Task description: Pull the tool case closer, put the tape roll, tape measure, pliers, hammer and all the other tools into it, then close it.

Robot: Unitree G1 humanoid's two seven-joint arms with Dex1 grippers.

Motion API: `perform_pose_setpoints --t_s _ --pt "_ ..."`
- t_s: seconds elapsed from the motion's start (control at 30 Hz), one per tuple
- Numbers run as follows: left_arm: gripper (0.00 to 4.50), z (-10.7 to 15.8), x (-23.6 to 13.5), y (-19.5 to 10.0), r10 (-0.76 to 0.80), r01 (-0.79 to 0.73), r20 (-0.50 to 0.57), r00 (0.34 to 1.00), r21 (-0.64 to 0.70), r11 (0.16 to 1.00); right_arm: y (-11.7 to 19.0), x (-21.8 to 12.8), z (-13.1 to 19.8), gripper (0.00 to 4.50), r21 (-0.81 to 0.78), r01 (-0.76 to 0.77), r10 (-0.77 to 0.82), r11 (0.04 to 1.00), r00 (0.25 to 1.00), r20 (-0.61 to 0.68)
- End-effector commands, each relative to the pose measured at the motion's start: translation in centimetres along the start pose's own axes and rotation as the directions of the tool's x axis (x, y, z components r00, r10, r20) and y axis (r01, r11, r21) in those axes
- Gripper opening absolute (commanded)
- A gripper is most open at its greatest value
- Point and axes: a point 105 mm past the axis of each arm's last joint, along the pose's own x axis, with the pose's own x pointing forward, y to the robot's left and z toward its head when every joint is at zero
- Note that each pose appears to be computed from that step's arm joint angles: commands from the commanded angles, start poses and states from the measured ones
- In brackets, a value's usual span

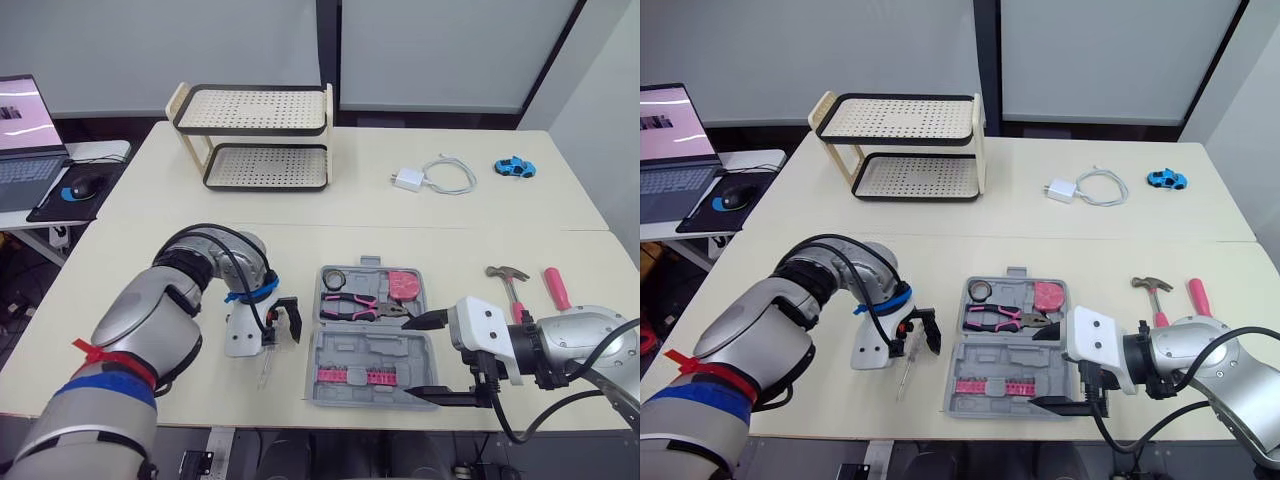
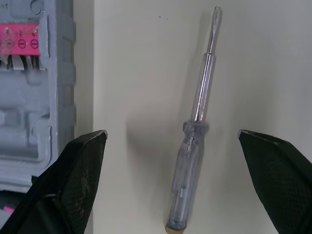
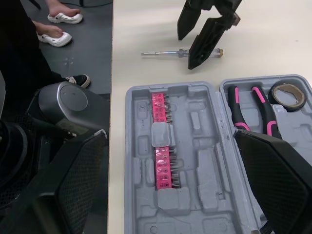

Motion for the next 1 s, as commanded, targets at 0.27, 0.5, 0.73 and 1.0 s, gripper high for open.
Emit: perform_pose_setpoints --t_s 0.27,0.5,0.73,1.0 --pt "4.49 -0.8 1.2 0.4 -0.043 0.045 -0.039 0.998 0.055 0.997 0.4 -0.5 1.0 4.5 -0.031 0.009 -0.009 0.999 1.0 0.005" --pt "2.31 -1.3 2.3 0.8 -0.038 0.044 -0.054 0.998 0.113 0.993 0.6 -0.6 0.9 4.5 -0.02 0.015 -0.015 1.0 1.0 0.0" --pt "0.11 -1.2 2.5 0.8 -0.019 0.023 -0.029 0.999 0.148 0.989 0.6 -0.6 1.0 4.5 -0.018 0.027 -0.027 0.999 1.0 0.002" --pt "0.11 -0.8 0.8 -0.2 0.001 0.0 -0.01 1.0 0.114 0.994 0.6 -0.5 1.0 4.5 -0.019 0.022 -0.022 1.0 1.0 0.009"
